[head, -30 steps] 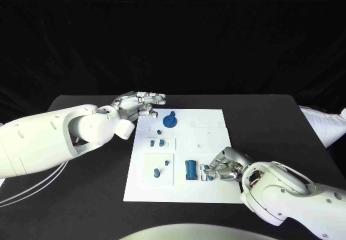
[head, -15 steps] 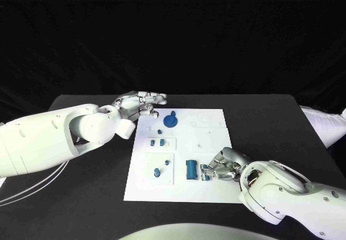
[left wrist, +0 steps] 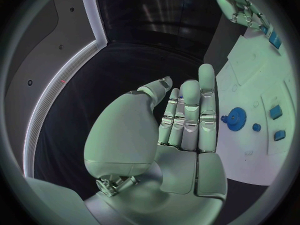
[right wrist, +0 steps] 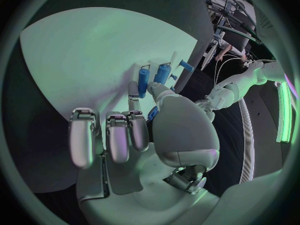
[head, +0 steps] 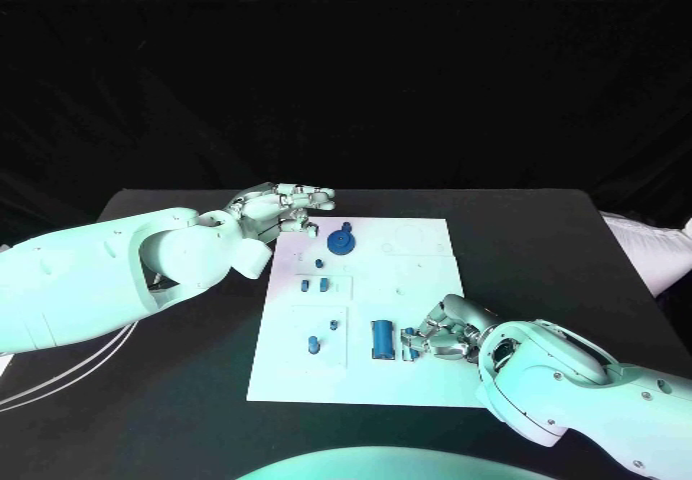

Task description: Assemble the parts on the task board

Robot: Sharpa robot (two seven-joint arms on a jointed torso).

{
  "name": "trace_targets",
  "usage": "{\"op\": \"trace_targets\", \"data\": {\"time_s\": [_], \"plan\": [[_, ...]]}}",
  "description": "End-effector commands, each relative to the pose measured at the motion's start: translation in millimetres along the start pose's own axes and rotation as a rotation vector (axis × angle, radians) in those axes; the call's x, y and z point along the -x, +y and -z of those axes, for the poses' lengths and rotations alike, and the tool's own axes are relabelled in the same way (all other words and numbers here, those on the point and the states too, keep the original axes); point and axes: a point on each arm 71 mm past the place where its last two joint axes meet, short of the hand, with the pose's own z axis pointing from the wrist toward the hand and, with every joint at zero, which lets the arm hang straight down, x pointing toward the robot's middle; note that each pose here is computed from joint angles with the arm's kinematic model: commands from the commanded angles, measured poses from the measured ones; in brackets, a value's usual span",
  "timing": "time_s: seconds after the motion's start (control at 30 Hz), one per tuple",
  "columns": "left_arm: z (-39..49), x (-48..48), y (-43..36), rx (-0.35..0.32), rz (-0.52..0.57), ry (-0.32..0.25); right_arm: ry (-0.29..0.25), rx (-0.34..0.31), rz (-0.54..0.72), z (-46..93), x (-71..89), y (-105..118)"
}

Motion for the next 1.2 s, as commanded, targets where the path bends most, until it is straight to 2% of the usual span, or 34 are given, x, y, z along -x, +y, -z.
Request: {"op": "trace_targets", "data": {"time_s": [0.03, 0.57, 1.2], "plan": [[-0.2, -3.2, -0.3, -0.001, -0.002, 0.027, 0.034, -0.018, 0.034, -0.2, -4.7, -0.8], [0.0, -3.1, -0.1, 0.003, -0.001, 0.030, 0.046, -0.005, 0.050, 0.7, -6.2, 1.5], [0.3, -3.0, -0.1, 0.004, -0.001, 0.031, 0.005, 0.016, 0.058, 3.6, -1.6, 0.6]]}}
